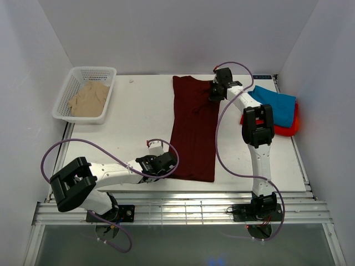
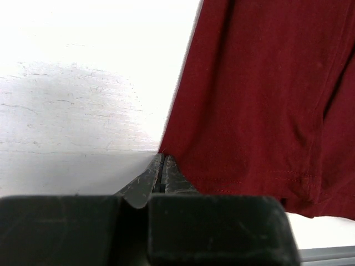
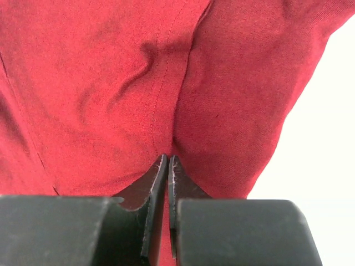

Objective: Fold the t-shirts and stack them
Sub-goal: Fold the tshirt

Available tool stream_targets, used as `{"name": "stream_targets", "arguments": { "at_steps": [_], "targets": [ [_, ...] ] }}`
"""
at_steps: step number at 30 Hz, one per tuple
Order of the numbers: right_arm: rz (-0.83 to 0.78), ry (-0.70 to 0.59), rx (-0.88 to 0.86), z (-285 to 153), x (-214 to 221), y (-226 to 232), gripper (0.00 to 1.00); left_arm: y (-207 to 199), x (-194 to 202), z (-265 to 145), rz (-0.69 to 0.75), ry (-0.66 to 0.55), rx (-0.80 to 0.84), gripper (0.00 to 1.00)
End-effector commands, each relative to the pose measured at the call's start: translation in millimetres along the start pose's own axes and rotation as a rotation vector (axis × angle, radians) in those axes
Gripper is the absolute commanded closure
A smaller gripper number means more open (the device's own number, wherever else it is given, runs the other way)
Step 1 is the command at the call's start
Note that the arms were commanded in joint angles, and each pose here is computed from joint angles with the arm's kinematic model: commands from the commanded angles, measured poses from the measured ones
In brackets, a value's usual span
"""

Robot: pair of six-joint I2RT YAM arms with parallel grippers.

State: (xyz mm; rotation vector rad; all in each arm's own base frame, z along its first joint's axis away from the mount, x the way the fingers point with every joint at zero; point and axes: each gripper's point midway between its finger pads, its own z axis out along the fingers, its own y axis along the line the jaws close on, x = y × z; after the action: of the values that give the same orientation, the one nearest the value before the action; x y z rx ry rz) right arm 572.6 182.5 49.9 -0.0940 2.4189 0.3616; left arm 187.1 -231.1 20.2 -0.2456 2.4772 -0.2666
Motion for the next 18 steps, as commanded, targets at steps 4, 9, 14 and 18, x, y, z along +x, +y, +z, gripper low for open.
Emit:
{"name": "stream_targets", "arguments": {
  "at_steps": [4,9,14,18],
  "targets": [
    [-0.036,-0.132,0.017,-40,-55,1,0.91,15,8,-3,0.001,0.027,-0.048,1.0],
    [-0.036,-0.085,-0.008,-33,-40,3,0.77,16,8,-3,-0.004,0.027,-0.047,1.0],
    [-0.016,-0.051,-0.047,-31,-26,8,0.73,16,8,-4,-0.005,0.025,-0.047,1.0],
    [-0.004,-0.041,-0.07,-30,-18,11,0.72,18,8,-3,-0.005,0.025,-0.051,1.0]
  ]
}}
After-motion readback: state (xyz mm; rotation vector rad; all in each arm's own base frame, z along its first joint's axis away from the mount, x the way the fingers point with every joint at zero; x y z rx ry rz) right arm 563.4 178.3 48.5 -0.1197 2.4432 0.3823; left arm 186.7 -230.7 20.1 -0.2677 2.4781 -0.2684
